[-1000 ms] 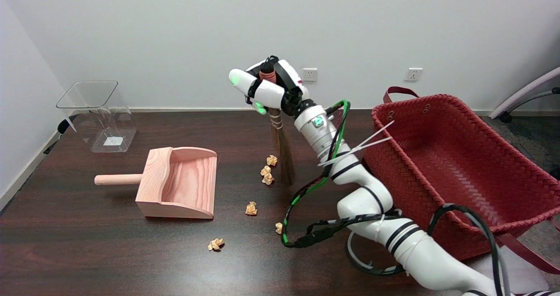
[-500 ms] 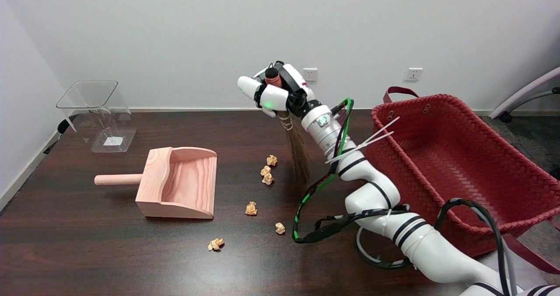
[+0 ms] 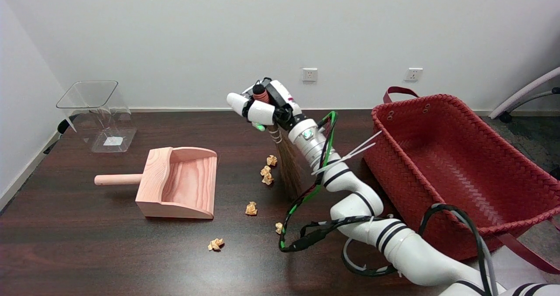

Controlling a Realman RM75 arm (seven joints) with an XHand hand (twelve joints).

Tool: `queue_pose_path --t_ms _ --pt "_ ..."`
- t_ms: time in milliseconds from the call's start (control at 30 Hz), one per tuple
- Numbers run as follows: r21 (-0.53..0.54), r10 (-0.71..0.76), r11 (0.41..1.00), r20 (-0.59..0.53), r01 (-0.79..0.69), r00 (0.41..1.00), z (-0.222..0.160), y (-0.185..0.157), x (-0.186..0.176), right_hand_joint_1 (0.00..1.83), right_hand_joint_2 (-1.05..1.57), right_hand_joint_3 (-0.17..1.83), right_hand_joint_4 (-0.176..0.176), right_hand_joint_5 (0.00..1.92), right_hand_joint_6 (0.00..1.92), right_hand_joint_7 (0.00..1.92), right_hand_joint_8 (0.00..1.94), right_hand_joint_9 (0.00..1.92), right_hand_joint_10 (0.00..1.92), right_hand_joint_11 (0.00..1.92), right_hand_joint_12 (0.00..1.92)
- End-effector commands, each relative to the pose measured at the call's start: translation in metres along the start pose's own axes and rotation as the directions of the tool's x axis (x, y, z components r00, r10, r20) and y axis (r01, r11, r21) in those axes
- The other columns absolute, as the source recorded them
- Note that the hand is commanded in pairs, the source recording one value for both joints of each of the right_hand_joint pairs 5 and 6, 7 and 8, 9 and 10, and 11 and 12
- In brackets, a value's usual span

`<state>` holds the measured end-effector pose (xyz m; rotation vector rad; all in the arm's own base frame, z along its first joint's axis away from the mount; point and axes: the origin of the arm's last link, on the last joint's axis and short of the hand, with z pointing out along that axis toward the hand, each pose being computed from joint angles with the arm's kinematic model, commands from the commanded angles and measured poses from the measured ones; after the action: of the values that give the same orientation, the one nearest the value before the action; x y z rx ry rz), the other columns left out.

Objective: Sweep the paper balls into the dustpan.

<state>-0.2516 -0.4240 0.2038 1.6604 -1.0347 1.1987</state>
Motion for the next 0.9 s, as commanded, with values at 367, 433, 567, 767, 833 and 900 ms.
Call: queue_pose_path --t_ms 367,433,567,767,833,900 --pt "-0.011 0.120 0.993 0.054 -0.120 0.991 0.006 0.004 -0.086 0.93 0.97 0.43 0.000 1.92 1.92 1.92 1.92 1.92 1.92 1.92 1.92" --pt "-0.004 0.132 0.991 0.055 -0.132 0.990 0.009 0.000 -0.091 0.93 0.97 0.43 0.000 1.92 1.92 1.92 1.92 1.92 1.92 1.92 1.92" --pt "0.016 0.135 0.991 0.056 -0.136 0.989 0.016 -0.009 -0.097 0.92 0.98 0.42 0.000 1.92 1.92 1.92 1.92 1.92 1.92 1.92 1.92" --pt "0.054 0.110 0.992 0.047 -0.113 0.993 0.026 -0.023 -0.099 0.92 1.00 0.41 0.000 1.92 1.92 1.92 1.92 1.92 1.92 1.92 1.92" --pt "0.066 0.113 0.991 0.046 -0.116 0.993 0.029 -0.027 -0.100 0.92 1.01 0.40 0.000 1.92 1.92 1.92 1.92 1.92 1.92 1.92 1.92" --pt "0.078 0.117 0.990 0.045 -0.120 0.992 0.032 -0.032 -0.101 0.92 1.01 0.40 0.000 1.92 1.92 1.92 1.92 1.92 1.92 1.92 1.92"
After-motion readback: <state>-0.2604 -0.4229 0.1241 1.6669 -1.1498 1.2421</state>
